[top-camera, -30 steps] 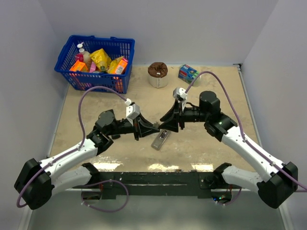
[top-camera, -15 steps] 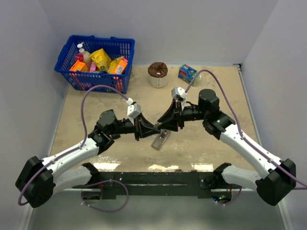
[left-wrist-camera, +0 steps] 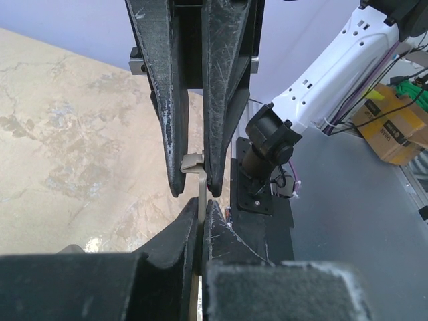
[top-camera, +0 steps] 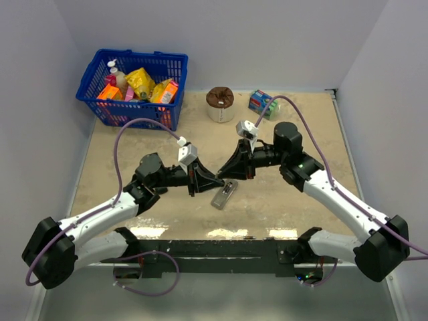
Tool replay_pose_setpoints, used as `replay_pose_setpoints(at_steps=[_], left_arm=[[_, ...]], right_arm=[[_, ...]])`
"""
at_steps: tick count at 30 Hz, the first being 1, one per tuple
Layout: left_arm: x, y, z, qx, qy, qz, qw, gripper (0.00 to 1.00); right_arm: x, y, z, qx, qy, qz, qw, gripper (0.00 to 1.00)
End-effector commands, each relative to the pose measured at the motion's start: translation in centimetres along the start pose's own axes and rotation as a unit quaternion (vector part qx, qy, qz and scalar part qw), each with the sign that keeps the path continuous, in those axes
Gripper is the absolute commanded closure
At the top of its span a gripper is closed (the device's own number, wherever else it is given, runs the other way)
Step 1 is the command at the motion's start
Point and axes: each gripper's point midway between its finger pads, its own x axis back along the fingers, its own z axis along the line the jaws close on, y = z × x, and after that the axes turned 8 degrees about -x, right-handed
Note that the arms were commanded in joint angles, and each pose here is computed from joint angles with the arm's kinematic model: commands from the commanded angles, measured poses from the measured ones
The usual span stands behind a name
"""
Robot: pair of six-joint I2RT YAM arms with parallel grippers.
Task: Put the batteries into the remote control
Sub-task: Adjust the battery cover.
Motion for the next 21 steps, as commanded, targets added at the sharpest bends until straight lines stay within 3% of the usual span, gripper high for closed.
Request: replay_pose_setpoints(at_steps=[1,3,7,10,11,13,15,17,19,20,21], left_arm=[[-0.5,2.3,0.0,-0.020,-0.006,-0.024,0.999,1.00],[-0.5,2.2,0.3,-0.017,0.002,-0.023,1.000,1.00],[-0.3,1.7,1.8,-0.007,0.048,-0.014,0.999,0.84],[0.4,0.7,3.5,0.002,0.105,0.000,0.994,0.69],[0.7,0.1,3.9,0.007,0.122,0.011,0.992,0.60],[1.3,0.0,4.8,0.007,0.155,0.010,0.988,0.53],[2.0,-0.5,5.5,0.009,0.186,0.015,0.982,0.37],[2.6,-1.3,6.0,0.020,0.207,0.027,0.978,0.29],[3.5,-1.7,7.1,0.028,0.249,0.030,0.968,0.24],[4.1,-2.7,7.6,0.053,0.275,0.044,0.959,0.17],[5.3,-2.6,9.0,0.063,0.331,0.039,0.941,0.14]], right_arm=[[0.1,1.2,1.3,0.020,0.030,-0.005,0.999,0.93],[0.1,1.0,1.3,0.014,0.031,-0.002,0.999,1.00],[0.1,0.8,0.4,0.003,0.004,-0.003,1.000,1.00],[0.1,0.6,-0.9,-0.012,-0.032,-0.004,0.999,1.00],[0.2,0.6,-1.3,-0.015,-0.039,-0.005,0.999,1.00],[0.3,0.7,-2.3,-0.024,-0.062,-0.011,0.998,1.00],[0.5,0.8,-3.2,-0.030,-0.080,-0.016,0.996,1.00],[0.8,0.6,-4.0,-0.045,-0.099,-0.014,0.994,1.00],[1.2,0.6,-5.2,-0.056,-0.124,-0.016,0.991,1.00],[1.5,0.5,-5.8,-0.063,-0.138,-0.017,0.988,1.00],[1.7,0.4,-6.3,-0.069,-0.149,-0.016,0.986,1.00]])
